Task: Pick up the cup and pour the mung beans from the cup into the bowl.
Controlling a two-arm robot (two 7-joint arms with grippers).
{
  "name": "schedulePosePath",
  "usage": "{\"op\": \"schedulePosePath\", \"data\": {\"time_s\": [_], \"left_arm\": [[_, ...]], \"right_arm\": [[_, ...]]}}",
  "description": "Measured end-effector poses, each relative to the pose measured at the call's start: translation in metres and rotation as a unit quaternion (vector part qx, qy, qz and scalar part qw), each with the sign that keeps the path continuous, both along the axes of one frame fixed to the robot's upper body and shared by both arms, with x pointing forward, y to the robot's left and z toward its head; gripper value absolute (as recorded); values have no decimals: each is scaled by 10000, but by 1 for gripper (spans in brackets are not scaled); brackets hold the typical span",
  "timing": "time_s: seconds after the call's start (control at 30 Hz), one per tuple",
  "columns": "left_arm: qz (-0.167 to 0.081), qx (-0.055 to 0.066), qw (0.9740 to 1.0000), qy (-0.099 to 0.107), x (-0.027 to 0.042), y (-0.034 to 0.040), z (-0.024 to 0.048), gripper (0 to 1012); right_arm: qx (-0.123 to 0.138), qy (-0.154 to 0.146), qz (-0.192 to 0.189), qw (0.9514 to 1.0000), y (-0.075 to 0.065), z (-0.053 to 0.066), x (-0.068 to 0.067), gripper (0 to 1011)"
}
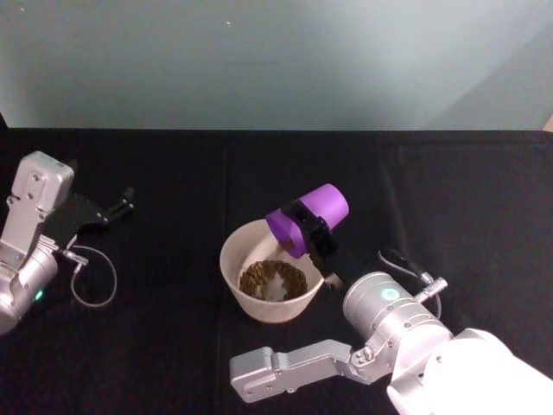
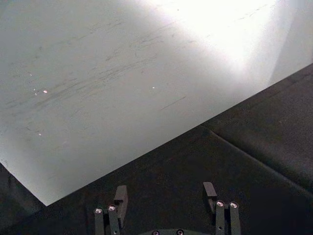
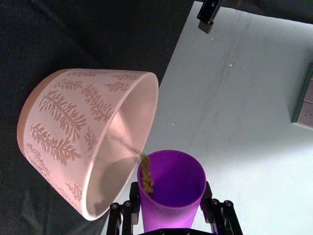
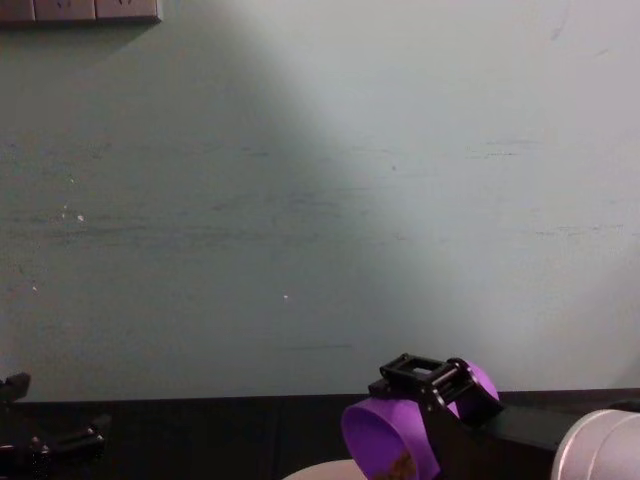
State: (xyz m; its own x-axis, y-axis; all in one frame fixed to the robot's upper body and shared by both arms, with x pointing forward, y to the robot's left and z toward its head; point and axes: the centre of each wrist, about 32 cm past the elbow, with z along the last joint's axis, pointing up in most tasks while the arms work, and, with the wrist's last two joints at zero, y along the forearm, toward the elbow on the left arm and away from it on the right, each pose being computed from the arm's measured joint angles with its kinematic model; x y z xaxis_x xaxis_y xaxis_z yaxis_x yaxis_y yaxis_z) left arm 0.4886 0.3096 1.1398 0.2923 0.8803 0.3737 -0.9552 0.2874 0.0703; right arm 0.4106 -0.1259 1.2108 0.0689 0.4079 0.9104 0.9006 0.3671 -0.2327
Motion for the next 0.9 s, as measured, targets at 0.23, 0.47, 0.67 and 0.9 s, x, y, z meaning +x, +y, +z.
{"op": "schedulePosePath", "data": {"time_s": [0.23,0.47,0.67,0.9], "left_arm": [[0,0,10000,0,0,0,0,1000],[0,0,10000,0,0,0,0,1000],[0,0,10000,0,0,0,0,1000],[0,0,10000,0,0,0,0,1000]], "right_arm": [[-336,-229,-13,9992,46,-14,-22,729],[-605,-381,13,9974,100,-31,-66,729],[-845,-480,45,9953,137,-49,-107,729],[-1260,-703,77,9895,175,-60,-156,729]]}}
